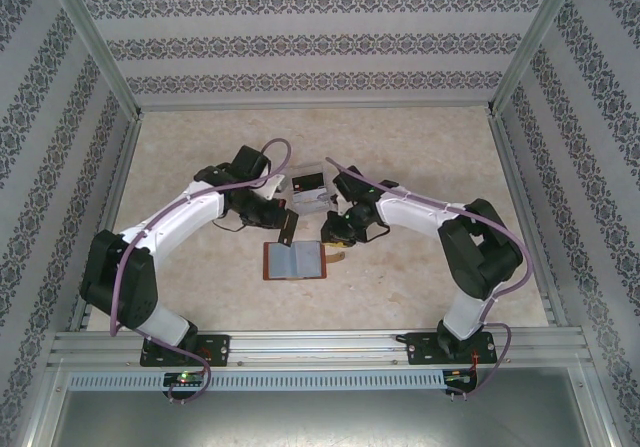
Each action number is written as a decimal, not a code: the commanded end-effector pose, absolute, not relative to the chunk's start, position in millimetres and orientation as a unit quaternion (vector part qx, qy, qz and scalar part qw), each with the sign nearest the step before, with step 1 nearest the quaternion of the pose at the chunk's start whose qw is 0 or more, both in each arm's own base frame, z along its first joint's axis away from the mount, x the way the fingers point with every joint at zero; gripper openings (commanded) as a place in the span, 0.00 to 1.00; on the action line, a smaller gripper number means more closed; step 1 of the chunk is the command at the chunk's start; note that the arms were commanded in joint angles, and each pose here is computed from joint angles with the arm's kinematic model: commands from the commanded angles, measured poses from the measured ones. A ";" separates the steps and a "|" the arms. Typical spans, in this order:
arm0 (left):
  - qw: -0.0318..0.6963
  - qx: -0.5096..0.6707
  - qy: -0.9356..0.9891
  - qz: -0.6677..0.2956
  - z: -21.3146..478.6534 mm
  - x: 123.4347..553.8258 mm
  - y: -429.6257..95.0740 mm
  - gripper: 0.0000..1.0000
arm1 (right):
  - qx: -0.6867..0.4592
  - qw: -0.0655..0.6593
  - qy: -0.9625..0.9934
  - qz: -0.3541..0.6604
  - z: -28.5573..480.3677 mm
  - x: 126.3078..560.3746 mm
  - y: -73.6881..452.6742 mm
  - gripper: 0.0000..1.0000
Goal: Take the credit cards out of the card holder
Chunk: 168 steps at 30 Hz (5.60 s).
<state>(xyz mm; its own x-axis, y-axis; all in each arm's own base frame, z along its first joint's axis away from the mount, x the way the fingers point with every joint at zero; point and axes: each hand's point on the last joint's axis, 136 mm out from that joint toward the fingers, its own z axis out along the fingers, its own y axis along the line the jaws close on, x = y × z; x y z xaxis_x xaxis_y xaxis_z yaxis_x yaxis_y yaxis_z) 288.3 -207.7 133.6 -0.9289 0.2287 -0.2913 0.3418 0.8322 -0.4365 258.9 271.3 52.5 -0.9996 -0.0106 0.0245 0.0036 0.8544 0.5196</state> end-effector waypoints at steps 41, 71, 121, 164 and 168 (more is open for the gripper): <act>0.169 0.598 0.778 -0.092 153.9 435.4 -239.7 0.00 | -0.027 -0.006 -0.971 -0.239 67.5 263.5 211.5 0.24; 0.146 0.585 0.797 -0.037 113.7 469.7 -233.2 0.31 | -0.036 0.003 -0.970 -0.239 60.5 263.3 208.8 0.24; 0.071 -0.047 0.924 -0.373 114.4 315.0 -264.5 0.27 | 0.027 0.057 -0.979 -0.195 13.8 229.3 251.5 0.23; -0.078 -0.012 0.965 -0.248 21.0 223.5 -274.1 0.35 | 0.026 0.073 -0.979 -0.188 2.3 219.1 246.7 0.23; -0.071 0.000 0.976 -0.205 20.6 223.3 -264.5 0.36 | 0.025 0.073 -0.979 -0.189 2.1 218.8 246.6 0.23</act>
